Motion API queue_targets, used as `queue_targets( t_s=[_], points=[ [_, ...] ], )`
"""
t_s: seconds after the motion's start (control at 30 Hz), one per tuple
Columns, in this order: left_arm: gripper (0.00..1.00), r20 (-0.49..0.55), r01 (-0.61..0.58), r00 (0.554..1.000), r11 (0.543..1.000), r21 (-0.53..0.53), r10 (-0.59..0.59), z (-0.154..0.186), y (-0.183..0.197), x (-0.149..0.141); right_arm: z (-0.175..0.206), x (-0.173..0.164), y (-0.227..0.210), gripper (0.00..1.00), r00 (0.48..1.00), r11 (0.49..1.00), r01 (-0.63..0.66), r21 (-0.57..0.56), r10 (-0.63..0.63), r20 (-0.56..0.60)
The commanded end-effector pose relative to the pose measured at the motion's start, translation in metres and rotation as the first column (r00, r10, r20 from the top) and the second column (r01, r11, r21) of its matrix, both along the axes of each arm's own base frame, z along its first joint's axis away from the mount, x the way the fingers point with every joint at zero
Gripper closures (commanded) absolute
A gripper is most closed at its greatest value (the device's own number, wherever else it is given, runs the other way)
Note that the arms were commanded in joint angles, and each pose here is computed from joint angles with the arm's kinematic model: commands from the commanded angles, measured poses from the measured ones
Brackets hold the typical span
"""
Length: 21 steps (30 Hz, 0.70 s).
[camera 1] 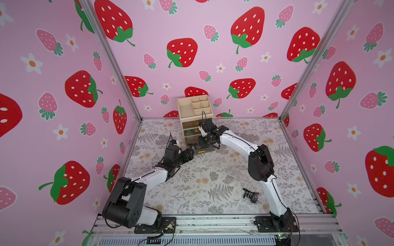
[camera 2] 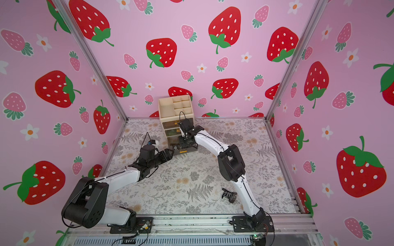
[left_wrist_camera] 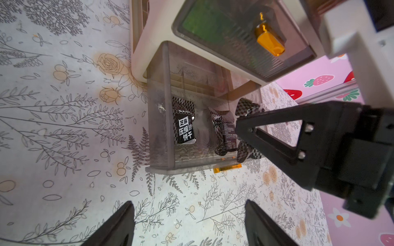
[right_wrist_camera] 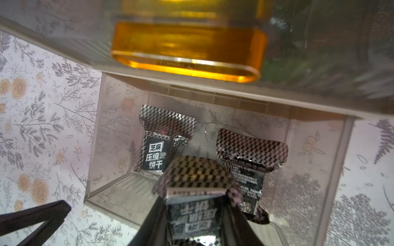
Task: Place the cookies into the drawer by color
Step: Place the cookie in the drawer.
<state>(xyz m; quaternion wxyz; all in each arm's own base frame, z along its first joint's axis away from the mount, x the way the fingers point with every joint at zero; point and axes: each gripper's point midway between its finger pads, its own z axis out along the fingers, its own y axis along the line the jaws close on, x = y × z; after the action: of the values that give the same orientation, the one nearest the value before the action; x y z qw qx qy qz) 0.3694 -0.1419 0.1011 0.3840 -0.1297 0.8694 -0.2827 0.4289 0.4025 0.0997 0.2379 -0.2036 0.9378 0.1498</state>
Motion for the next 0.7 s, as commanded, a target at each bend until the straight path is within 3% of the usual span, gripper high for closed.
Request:
queue_targets(
  t_s=[0.0,0.17,0.33,0.5,0.67],
  points=[
    [0.16,0.029,-0.009,1.0,1.0,0.012,0.009,0.004,0.003,0.009,-0.023,-0.01,-0.003,0.7,0.998,0.996,-0.042,-0.079,0.039,-0.045],
    [0.16,0.02,-0.012,1.0,1.0,0.025,0.011,-0.001,0.005,0.013,-0.022,-0.019,-0.01,0.7,0.996,0.993,-0.045,-0.113,0.037,-0.076],
    [0.16,0.031,-0.075,0.997,0.992,0.099,0.073,-0.002,0.018,0.028,0.003,-0.038,-0.012,0.69,1.0,0.987,-0.02,-0.158,0.017,-0.018],
    [0.17,0.032,-0.08,0.997,0.991,0.103,0.077,-0.003,0.019,0.032,0.002,-0.05,-0.016,0.71,0.998,0.982,-0.034,-0.184,0.022,-0.065],
    [0.19,0.027,-0.087,0.996,0.991,0.105,0.085,-0.005,0.022,0.035,0.008,-0.036,-0.014,0.7,1.0,0.979,-0.015,-0.202,0.02,0.024]
  ],
)
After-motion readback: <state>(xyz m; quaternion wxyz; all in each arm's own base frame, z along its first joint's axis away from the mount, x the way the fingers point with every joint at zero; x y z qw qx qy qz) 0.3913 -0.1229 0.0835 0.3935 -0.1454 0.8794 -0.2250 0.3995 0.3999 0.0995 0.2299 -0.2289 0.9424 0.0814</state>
